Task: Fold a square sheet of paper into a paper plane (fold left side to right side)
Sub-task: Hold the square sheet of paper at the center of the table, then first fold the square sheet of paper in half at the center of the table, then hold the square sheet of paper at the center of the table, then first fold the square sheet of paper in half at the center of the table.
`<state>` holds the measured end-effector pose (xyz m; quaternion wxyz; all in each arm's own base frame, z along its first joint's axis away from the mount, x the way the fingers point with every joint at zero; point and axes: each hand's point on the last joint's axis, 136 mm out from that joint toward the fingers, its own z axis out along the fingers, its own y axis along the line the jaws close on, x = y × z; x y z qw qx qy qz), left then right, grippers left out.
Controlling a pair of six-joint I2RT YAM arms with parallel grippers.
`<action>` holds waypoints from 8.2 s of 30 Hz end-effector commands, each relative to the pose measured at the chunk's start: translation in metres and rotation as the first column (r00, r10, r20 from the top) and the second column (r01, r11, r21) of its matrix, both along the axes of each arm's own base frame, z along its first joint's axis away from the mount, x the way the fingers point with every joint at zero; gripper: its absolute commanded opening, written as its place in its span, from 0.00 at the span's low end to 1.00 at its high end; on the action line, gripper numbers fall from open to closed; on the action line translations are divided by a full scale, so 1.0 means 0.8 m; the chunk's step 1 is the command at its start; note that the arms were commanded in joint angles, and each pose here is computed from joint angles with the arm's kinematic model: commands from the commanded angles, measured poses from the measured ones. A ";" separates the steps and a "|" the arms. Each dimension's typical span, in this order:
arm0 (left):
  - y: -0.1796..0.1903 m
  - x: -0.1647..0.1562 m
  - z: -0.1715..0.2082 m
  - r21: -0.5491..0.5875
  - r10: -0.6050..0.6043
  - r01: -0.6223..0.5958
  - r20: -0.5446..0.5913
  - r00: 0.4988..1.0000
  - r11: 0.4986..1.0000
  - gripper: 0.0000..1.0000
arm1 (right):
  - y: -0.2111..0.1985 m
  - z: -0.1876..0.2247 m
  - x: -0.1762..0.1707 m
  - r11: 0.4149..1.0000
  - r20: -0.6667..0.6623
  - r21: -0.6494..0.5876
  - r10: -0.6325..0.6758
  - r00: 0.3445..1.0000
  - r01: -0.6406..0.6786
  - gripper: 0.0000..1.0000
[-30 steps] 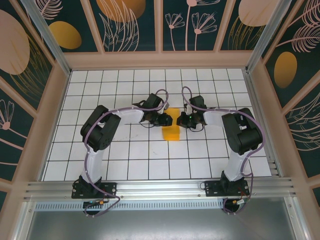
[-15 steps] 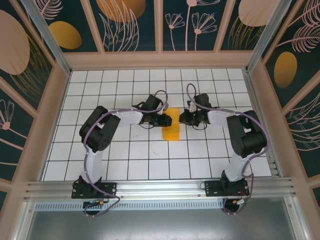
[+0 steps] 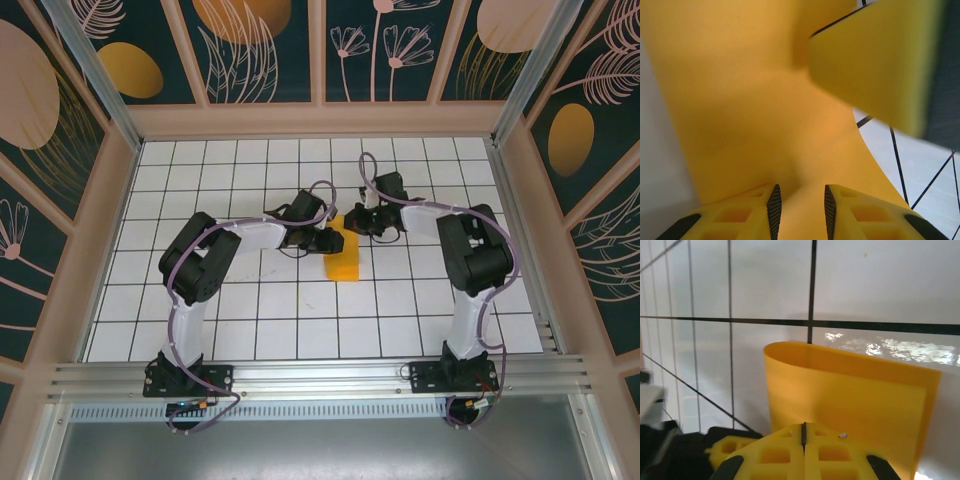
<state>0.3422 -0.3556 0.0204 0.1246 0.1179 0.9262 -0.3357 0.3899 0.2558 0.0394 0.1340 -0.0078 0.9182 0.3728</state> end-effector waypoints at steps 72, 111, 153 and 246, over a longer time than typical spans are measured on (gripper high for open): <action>-0.001 -0.182 -0.015 0.011 -0.190 0.192 -0.102 0.976 0.981 0.40 | -0.024 -0.072 -0.025 0.982 -0.150 -0.183 -0.065 0.987 0.037 0.05; 0.000 -0.079 -0.021 -0.014 -0.033 0.032 -0.087 0.996 0.999 0.41 | -0.020 0.042 0.023 0.992 0.069 -0.104 -0.062 0.996 0.069 0.26; -0.014 -0.020 0.026 -0.045 0.037 -0.037 -0.008 0.999 0.998 0.45 | -0.091 -0.072 -0.146 0.952 -0.191 -0.303 -0.093 0.977 0.031 0.04; 0.059 0.144 -0.008 -0.015 0.238 -0.237 0.067 0.969 0.971 0.53 | -0.096 -0.082 -0.158 0.938 -0.215 -0.347 -0.073 0.974 -0.006 0.04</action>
